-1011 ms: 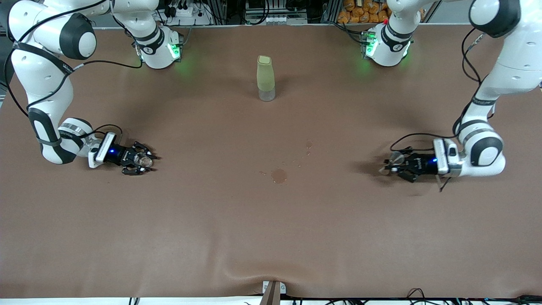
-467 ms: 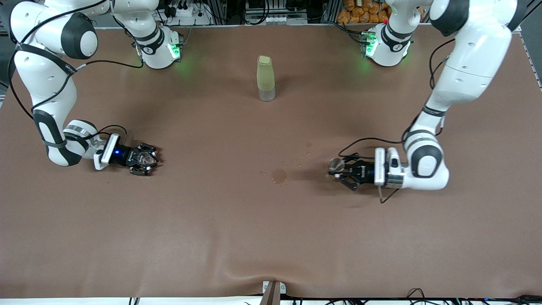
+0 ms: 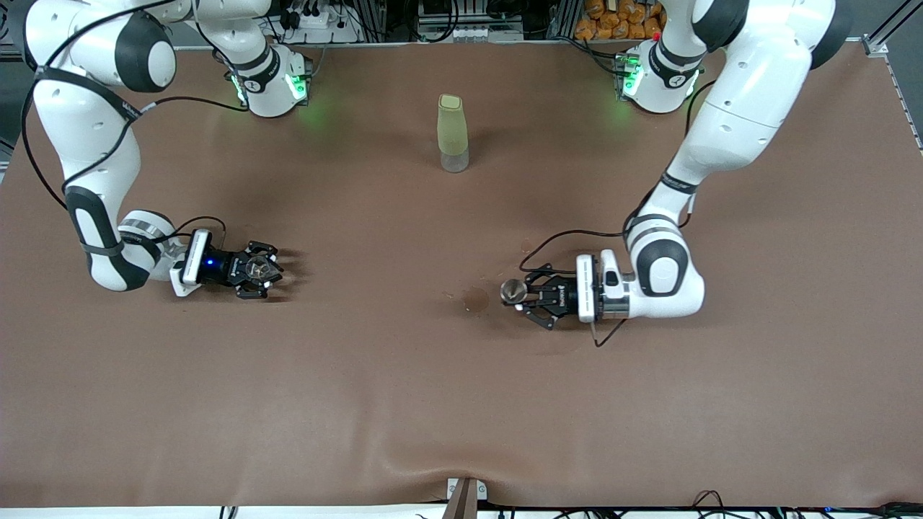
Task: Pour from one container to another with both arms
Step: 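Lift the jigger and beaker, bringing both grippers together mid-table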
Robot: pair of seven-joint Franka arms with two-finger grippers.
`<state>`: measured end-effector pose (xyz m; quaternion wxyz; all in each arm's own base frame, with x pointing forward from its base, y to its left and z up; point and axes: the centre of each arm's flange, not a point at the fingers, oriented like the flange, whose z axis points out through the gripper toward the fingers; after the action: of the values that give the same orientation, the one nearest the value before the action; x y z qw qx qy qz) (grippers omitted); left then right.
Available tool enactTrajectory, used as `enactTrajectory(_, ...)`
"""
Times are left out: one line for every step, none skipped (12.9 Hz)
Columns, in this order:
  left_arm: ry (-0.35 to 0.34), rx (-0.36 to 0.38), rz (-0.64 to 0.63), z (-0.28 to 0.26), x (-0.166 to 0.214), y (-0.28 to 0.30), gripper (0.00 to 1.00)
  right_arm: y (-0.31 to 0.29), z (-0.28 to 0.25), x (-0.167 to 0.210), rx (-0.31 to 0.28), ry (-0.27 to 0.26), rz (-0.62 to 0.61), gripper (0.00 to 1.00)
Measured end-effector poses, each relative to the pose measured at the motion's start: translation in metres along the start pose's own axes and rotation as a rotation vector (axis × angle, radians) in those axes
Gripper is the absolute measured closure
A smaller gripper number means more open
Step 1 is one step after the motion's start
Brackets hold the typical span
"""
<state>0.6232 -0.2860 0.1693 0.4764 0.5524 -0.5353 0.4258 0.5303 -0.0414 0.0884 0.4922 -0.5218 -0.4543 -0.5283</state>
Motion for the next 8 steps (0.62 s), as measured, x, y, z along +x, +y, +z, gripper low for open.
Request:
enactTrajectory(0.009,0.000,0.004,0.007,-0.003,-0.005,0.79,0.007,0.006,0.018,0.012,0.005,-0.020,0.83)
enactTrajectory(0.026,0.008,-0.002,0.016,-0.006,-0.008,0.79,0.014,0.011,0.038,0.022,0.007,-0.041,0.83)
enactTrajectory(0.042,0.024,-0.013,0.027,-0.008,-0.010,0.79,0.020,0.016,0.059,0.030,0.010,-0.055,0.83)
enactTrajectory(0.045,0.034,-0.023,0.038,-0.009,-0.008,0.79,0.023,0.020,0.081,0.036,0.012,-0.052,0.83)
enactTrajectory(0.036,0.039,-0.033,0.048,-0.009,-0.006,0.79,0.024,0.026,0.104,0.043,0.016,-0.038,0.83)
enactTrajectory(0.025,0.042,-0.039,0.055,-0.009,-0.004,0.79,0.022,0.032,0.124,0.051,0.019,-0.018,0.83)
enactTrajectory(0.017,0.044,-0.047,0.060,-0.007,-0.003,0.79,0.018,0.040,0.143,0.058,0.020,0.004,0.83)
enactTrajectory(0.007,0.047,-0.052,0.064,-0.006,-0.002,0.79,0.013,0.047,0.161,0.062,0.015,0.022,0.83)
